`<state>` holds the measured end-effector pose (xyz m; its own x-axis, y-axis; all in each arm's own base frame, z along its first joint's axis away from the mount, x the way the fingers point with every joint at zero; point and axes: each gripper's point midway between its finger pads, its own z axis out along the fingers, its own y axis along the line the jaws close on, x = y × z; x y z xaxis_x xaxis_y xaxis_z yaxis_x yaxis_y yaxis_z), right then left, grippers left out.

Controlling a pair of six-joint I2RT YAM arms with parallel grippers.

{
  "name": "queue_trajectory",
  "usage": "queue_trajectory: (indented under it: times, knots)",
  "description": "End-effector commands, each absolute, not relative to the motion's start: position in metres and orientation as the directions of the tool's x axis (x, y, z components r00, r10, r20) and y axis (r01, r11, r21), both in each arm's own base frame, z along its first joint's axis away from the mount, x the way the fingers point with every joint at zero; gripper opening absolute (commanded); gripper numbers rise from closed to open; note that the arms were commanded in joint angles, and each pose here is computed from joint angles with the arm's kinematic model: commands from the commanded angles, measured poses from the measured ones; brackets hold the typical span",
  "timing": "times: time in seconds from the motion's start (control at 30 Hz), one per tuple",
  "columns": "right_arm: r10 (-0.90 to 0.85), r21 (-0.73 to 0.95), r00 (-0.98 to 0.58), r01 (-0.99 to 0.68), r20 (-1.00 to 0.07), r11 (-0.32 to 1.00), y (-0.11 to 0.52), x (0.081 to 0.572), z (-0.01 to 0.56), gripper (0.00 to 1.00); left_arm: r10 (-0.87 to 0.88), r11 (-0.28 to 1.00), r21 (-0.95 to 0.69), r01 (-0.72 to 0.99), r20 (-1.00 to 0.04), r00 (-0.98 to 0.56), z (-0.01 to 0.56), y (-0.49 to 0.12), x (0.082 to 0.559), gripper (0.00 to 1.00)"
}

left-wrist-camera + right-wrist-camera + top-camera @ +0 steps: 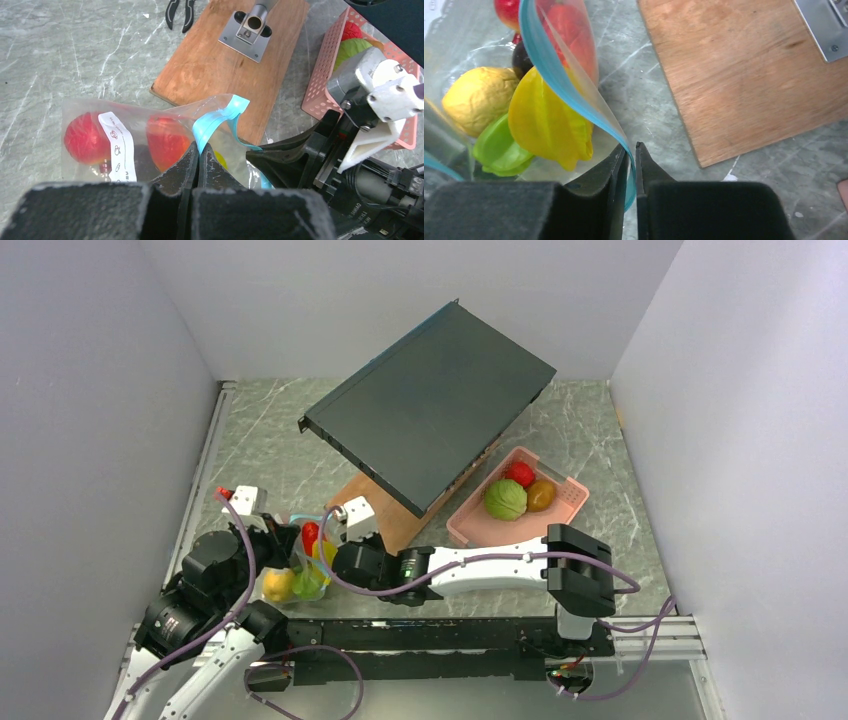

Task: Place the food in the zip-top bag and seal the zipper
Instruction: Adjust the zipper food storage bag at the center of the board.

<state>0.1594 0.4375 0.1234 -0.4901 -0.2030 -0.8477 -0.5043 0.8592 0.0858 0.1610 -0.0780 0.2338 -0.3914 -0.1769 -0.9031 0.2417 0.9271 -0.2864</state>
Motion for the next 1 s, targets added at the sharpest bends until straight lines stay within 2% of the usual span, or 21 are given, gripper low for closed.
queue_trajectory:
  times: [0.0,0.03,0.33,0.67,0.97]
  knots:
    - [-0.061,0.227,-0.452,-0.555,-0.890,0.800,0.459,0.158,0.182,0.05,-0.219,0.926,-0.308,0.221,-0.911,-0.350,0.246,-0.075,0.166,0.00]
    - [-0.046,0.236,-0.442,-0.562,-0.896,0.793,0.461,0.159,0.193,0.00,-0.222,0.926,-0.309,0.219,-0.911,-0.346,0.246,-0.075,0.165,0.00]
    - [0.117,0.340,-0.364,-0.641,-0.924,0.688,0.469,0.155,0.305,0.00,-0.286,0.927,-0.337,0.163,-0.919,-0.272,0.257,-0.056,0.158,0.00]
    - [0.068,0.322,-0.411,-0.591,-0.909,0.739,0.463,0.163,0.264,0.00,-0.346,0.918,-0.374,0.129,-0.918,-0.194,0.266,-0.041,0.151,0.00]
    - [0.091,0.318,-0.365,-0.631,-0.926,0.708,0.467,0.163,0.300,0.00,-0.331,0.924,-0.363,0.119,-0.917,-0.224,0.263,-0.043,0.153,0.00]
